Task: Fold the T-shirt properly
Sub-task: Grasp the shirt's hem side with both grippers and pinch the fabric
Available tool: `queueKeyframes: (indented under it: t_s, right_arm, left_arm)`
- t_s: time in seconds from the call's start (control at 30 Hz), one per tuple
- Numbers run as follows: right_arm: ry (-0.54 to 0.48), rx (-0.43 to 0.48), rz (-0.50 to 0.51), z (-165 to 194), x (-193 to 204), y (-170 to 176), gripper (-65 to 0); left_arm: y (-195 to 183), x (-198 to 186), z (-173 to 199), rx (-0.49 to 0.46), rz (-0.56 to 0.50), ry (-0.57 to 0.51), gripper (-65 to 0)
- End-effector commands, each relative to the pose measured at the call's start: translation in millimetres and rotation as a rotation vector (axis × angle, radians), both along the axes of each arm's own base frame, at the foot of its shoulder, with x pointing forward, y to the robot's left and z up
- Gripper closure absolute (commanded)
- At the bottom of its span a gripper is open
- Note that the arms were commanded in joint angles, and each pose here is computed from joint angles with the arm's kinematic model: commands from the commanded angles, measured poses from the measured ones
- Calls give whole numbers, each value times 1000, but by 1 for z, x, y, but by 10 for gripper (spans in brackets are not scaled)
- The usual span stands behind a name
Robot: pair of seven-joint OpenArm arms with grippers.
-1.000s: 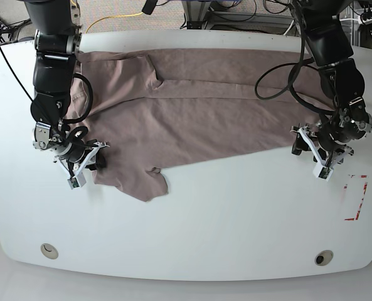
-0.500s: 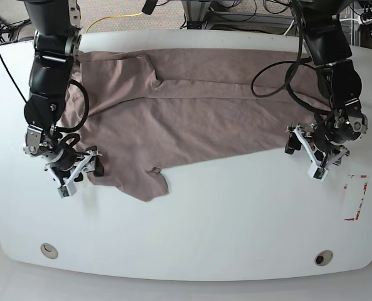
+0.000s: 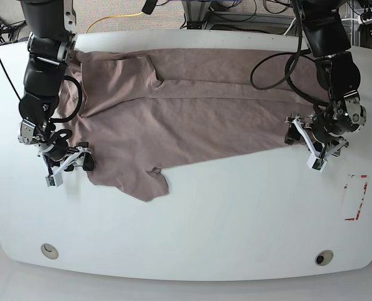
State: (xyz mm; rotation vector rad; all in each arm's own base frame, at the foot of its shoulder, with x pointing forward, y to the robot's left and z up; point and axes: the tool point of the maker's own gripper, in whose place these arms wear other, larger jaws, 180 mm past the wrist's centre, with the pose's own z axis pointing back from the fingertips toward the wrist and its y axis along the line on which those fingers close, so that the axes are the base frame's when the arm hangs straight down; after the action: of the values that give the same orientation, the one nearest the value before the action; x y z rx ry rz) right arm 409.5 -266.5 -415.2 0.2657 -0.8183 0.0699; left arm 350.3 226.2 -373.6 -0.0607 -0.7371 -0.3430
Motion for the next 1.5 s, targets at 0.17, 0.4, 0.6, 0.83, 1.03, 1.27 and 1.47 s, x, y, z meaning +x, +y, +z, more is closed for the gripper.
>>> queueKeyframes:
  t_s: [0.17,0.4,0.6,0.83,1.03,1.27,1.47]
  right_arm:
    - [4,5,100,7,8,35,-398]
    - [6,5,107,6,8,38,-189]
    - [5,4,107,7,8,38,-98]
    - [4,1,106,7,8,36,-95]
    - [4,1,106,7,8,36,-95]
    - [3,1,105,8,8,35,-95]
    - [5,2,105,7,7,35,-95]
  left_arm:
    - [2,15,20,-4,1,-68,-458]
    - [5,16,21,2,10,-70,-465]
    - [9,18,12,-13,43,-42,-465]
    - [16,25,-3,-55,83,-11,-461]
    - [17,34,6,-74,90,-83,-394]
    - [29,32,2,-57,97,-68,-192]
    - [33,28,-14,-79,118,-19,-286]
